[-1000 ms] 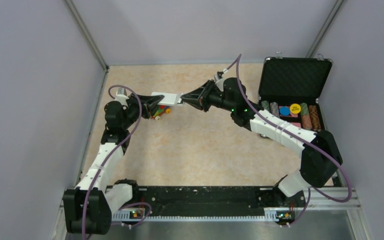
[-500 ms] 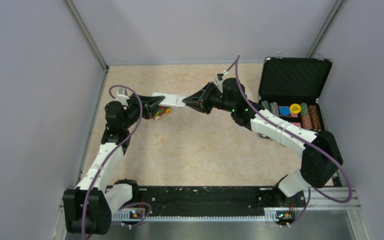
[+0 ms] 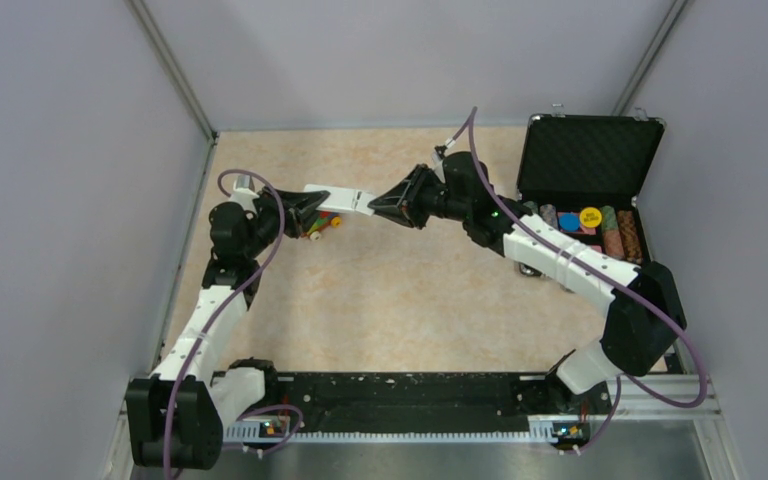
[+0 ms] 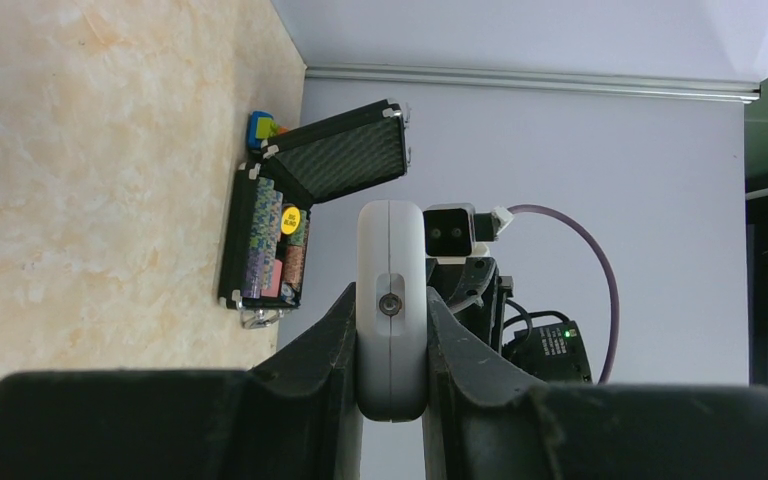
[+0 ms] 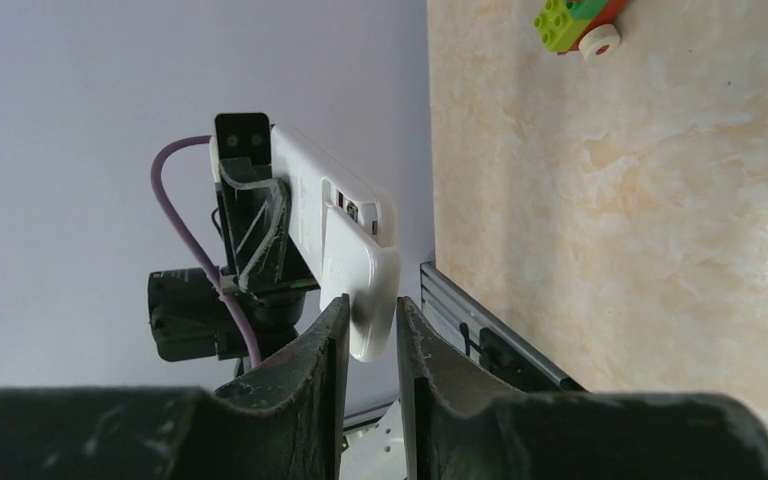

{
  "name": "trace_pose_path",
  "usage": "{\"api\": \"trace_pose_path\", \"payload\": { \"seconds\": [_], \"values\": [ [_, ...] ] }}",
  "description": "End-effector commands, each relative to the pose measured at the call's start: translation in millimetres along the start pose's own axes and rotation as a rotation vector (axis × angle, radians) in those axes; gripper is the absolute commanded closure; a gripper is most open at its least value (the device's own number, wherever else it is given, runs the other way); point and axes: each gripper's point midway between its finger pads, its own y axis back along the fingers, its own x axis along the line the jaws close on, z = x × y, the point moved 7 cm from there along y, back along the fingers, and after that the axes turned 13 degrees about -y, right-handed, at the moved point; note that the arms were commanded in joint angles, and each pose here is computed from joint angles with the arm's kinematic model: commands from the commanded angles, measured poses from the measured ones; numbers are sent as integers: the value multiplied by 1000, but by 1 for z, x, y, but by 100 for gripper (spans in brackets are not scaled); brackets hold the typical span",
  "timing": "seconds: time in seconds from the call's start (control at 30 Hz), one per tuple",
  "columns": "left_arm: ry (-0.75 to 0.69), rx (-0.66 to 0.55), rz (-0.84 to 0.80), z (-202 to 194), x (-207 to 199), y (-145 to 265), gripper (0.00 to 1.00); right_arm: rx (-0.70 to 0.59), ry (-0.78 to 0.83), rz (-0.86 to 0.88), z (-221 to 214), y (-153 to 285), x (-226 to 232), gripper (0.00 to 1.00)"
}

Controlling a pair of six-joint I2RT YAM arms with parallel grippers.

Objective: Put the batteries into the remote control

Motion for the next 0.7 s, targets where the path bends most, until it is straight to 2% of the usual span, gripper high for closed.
{"api": "trace_pose_path", "payload": {
  "seconds": [0.0,0.47,0.57,0.67],
  "values": [
    [-48,-2,-82,2,-19,3,100,-14,53,65,1,8,25,76],
    [-56,63,-70,-2,-16,1,100,7,136,82,2,2,25,70],
    [-55,65,-64,-2,-16,1,100,16,147,59,2,0,20,71],
    [-42,67,-49,-2,-15,1,100,-2,160,46,4,1,16,79]
  ]
}}
